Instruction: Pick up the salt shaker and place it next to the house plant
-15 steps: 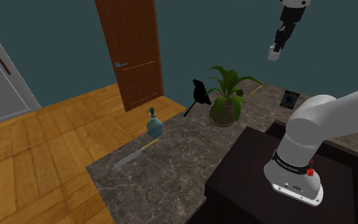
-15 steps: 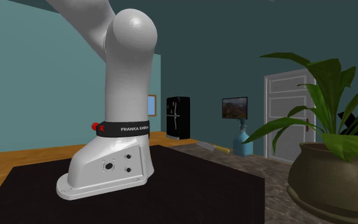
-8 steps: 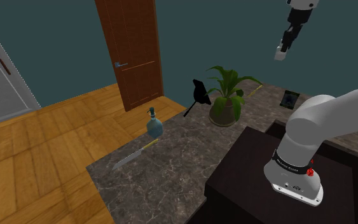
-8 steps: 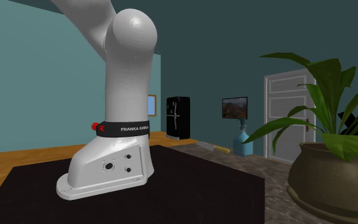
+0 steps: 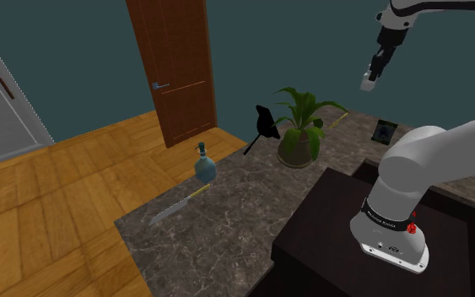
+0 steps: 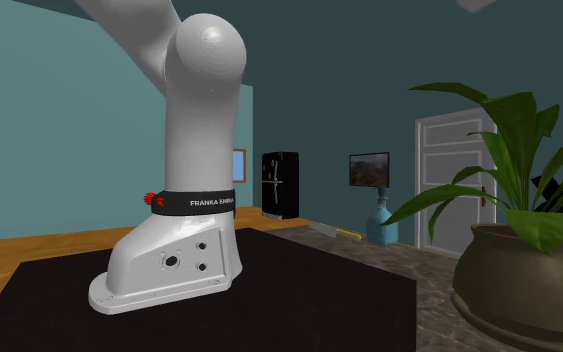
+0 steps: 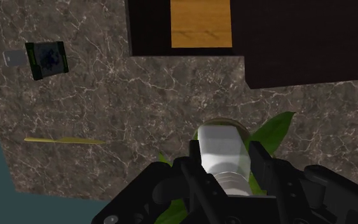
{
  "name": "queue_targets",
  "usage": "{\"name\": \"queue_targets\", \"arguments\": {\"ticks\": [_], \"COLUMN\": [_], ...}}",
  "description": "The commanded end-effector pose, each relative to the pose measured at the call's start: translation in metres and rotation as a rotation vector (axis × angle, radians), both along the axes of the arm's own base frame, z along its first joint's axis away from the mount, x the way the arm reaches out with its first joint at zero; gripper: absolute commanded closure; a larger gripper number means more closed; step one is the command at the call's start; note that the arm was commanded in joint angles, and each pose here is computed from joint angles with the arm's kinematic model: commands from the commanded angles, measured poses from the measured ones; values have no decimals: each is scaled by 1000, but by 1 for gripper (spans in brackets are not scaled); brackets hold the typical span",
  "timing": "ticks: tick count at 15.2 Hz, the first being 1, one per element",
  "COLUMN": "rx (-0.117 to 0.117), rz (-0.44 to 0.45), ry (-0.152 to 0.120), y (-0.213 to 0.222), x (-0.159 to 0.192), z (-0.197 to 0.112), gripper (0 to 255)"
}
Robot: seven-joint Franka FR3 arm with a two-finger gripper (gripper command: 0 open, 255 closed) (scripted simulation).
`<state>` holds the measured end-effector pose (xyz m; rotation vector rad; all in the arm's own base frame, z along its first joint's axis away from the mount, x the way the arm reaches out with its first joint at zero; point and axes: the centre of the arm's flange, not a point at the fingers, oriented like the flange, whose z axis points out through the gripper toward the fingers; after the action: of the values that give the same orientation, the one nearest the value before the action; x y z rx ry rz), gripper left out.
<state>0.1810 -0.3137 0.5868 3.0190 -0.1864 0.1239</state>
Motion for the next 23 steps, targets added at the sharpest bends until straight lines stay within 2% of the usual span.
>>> {"name": "queue_targets", "arguments": {"ticks": [1,23], "rx": [0,0], "rz": [0,0], "ry": [0,0], "y": [1,1], "x": [0,0], "z": [-10,-126], "gripper": [255,255]}}
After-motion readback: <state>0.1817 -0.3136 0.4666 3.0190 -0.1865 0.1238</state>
